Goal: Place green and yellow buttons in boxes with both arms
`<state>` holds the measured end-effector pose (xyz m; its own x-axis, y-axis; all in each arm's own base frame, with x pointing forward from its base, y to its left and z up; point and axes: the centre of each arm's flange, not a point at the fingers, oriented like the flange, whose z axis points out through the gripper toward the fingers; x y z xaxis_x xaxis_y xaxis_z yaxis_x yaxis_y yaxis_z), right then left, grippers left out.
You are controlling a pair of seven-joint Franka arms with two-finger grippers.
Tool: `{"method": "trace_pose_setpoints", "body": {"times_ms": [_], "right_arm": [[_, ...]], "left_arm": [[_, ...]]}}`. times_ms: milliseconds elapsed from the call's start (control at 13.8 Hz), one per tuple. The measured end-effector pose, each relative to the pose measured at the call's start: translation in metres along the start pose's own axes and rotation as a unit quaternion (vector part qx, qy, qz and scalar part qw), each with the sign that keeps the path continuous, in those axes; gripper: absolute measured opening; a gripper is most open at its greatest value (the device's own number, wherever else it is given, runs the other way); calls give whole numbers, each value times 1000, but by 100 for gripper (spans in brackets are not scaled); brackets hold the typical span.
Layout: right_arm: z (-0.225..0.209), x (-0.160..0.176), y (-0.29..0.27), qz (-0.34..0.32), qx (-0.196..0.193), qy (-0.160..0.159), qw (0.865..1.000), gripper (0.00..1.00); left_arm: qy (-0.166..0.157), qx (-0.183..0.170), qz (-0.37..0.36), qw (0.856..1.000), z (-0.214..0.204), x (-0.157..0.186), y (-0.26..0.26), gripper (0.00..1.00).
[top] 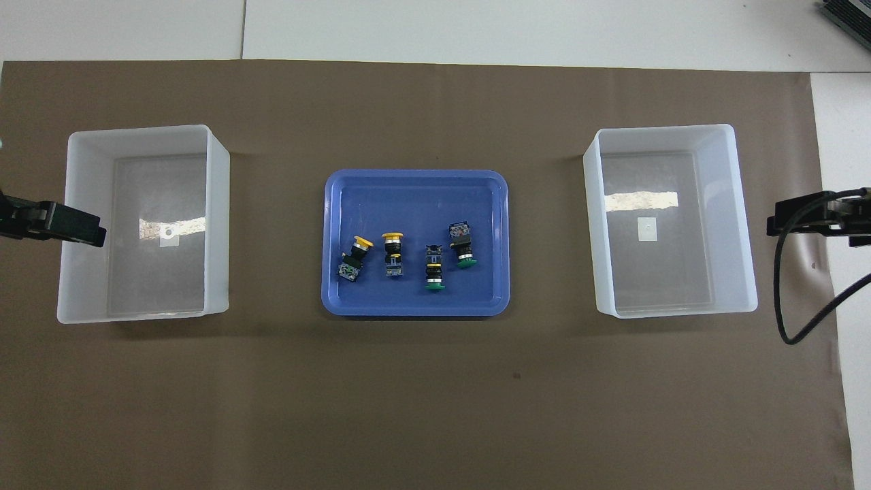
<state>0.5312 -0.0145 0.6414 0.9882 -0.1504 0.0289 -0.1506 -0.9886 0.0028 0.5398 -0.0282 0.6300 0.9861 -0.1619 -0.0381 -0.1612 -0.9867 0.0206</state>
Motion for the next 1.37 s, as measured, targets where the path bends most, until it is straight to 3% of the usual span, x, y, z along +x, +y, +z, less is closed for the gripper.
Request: {"method": "trace_pose_setpoints", "body": {"times_ms": [362,723,1013,1374], "right_arm": [[0,-1,-4,-4,0,0,1000,100],[17,-2,-48,-42,4,15,999,100],[67,0,-92,-53,8,26,998,100],[145,7,-196,-43,18,43,998,100]], "left_arm": [[0,0,0,1000,0,0,0,100],[0,0,0,1000,0,0,0,100],[0,0,0,1000,0,0,0,100],[0,0,0,1000,0,0,0,100]]}}
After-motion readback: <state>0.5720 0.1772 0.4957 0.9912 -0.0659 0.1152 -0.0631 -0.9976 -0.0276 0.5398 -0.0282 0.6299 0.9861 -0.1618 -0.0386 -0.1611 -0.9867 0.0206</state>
